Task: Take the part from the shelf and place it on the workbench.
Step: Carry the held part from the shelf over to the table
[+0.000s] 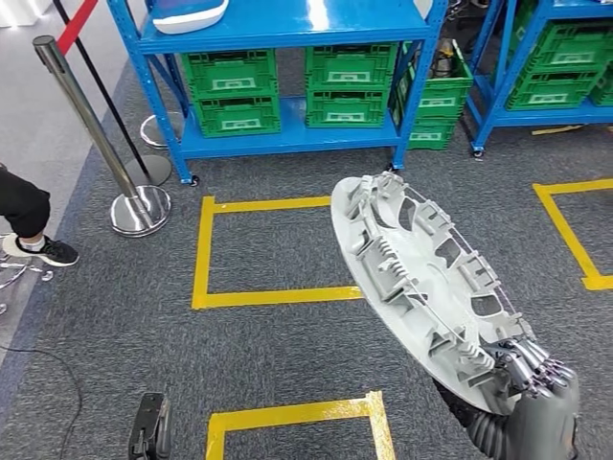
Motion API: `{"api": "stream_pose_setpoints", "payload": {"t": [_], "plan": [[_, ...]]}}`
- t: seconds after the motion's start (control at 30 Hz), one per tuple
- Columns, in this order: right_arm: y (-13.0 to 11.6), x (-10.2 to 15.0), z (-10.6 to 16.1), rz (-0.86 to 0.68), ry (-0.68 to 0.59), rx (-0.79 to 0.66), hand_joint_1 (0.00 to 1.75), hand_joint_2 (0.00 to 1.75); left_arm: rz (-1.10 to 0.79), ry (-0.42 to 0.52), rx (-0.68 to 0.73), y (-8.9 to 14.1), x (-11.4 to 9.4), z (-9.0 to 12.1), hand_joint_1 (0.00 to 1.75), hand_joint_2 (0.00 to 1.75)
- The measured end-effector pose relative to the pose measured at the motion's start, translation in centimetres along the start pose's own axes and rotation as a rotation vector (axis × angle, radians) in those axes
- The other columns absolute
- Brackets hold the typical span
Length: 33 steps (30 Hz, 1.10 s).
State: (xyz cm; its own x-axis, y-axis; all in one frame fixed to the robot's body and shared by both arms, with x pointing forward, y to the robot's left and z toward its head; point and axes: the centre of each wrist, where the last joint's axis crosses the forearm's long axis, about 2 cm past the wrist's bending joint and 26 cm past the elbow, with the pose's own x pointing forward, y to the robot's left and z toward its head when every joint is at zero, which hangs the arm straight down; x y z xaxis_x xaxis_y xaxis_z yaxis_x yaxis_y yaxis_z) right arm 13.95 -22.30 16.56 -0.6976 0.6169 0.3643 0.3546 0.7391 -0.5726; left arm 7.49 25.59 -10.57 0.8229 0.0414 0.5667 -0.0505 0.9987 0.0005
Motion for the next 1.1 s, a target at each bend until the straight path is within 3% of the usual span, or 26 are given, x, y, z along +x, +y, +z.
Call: {"api": "stream_pose_setpoints", "payload": {"t": [1.1], "plan": [[0.86,0.7,0.05,0.01,-0.002,0.032,1.75,1.75,-0.012,0.006,-0.012,-0.58,1.0,-0.4,0.0,0.0]]}}
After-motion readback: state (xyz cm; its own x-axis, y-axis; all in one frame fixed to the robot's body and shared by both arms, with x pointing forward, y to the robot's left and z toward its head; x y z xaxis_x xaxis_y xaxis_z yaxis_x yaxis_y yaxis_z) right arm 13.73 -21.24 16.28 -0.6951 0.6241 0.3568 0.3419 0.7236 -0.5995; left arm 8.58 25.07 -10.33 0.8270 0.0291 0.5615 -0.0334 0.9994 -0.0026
